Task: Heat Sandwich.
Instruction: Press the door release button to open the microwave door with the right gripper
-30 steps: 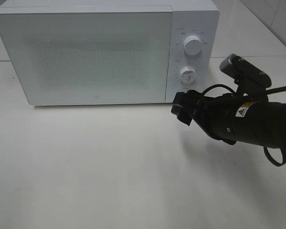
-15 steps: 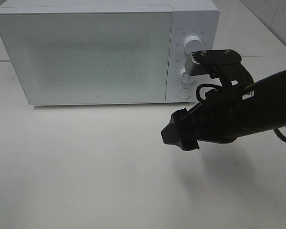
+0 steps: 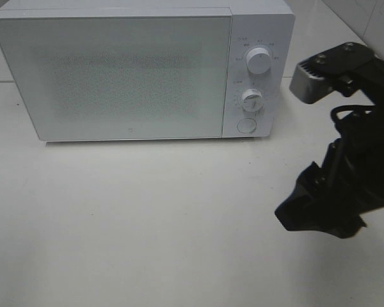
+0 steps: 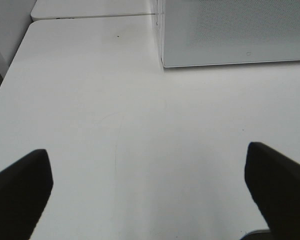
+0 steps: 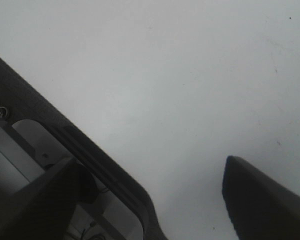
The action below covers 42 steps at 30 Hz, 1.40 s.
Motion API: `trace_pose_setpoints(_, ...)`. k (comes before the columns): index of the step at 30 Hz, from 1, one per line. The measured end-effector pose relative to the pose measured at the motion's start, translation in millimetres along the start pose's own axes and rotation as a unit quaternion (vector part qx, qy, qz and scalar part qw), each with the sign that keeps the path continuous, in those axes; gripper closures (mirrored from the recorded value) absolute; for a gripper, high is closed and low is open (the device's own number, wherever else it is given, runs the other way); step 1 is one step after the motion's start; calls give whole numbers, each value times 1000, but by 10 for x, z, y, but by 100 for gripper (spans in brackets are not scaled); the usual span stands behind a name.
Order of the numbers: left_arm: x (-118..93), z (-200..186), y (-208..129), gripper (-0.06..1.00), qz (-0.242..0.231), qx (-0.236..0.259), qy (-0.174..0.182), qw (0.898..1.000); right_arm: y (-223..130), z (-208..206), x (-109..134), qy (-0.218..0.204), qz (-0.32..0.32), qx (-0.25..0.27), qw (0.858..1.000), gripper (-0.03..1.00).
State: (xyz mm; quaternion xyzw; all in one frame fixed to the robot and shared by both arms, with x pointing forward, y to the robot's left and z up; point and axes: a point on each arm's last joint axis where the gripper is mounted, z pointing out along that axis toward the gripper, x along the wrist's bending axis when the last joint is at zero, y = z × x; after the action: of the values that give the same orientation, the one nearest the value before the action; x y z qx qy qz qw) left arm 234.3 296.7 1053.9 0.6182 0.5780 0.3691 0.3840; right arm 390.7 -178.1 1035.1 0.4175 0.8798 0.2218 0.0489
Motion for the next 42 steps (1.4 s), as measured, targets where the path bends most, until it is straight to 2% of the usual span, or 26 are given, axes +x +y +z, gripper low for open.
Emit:
trace_pose_setpoints(10, 0, 0, 0, -5, 0, 0, 0, 1000, -386, -538, 103, 6, -16, -7, 1000, 20)
trace_pose_setpoints(14, 0, 0, 0, -5, 0, 0, 0, 1000, -611, -803, 154, 7, -24, -43, 999, 20)
trace_pose_setpoints(15, 0, 0, 0, -5, 0, 0, 0, 1000, -749, -943, 181, 6, -24, -72, 997, 20)
trace_pose_setpoints(17, 0, 0, 0, -5, 0, 0, 0, 1000, -811, -996, 192, 6, -22, -82, 996, 20)
trace_pose_setpoints(20, 0, 0, 0, -5, 0, 0, 0, 1000, -1090, -1208, 231, 3, -14, -141, 990, 20)
trace_pose_setpoints(22, 0, 0, 0, -5, 0, 0, 0, 1000, -1157, -1248, 238, 0, -11, -154, 988, 20)
trace_pose_setpoints(25, 0, 0, 0, -5, 0, 0, 0, 1000, -1367, -1370, 243, -39, 23, -212, 976, 20)
trace_pose_setpoints(27, 0, 0, 0, -5, 0, 0, 0, 1000, -1406, -1389, 247, -49, 29, -224, 973, 20)
trace_pose_setpoints(30, 0, 0, 0, -5, 0, 0, 0, 1000, -1563, -1453, 278, -89, 62, -267, 958, 20)
trace_pose_setpoints(32, 0, 0, 0, -5, 0, 0, 0, 1000, -1586, -1460, 285, -94, 73, -273, 955, 20)
trace_pose_setpoints(35, 0, 0, 0, -5, 0, 0, 0, 1000, -1682, -1465, 319, -123, 117, -298, 940, 20)
trace_pose_setpoints(42, 0, 0, 0, -5, 0, 0, 0, 1000, -1820, -1275, 323, -167, 170, -299, 924, 20)
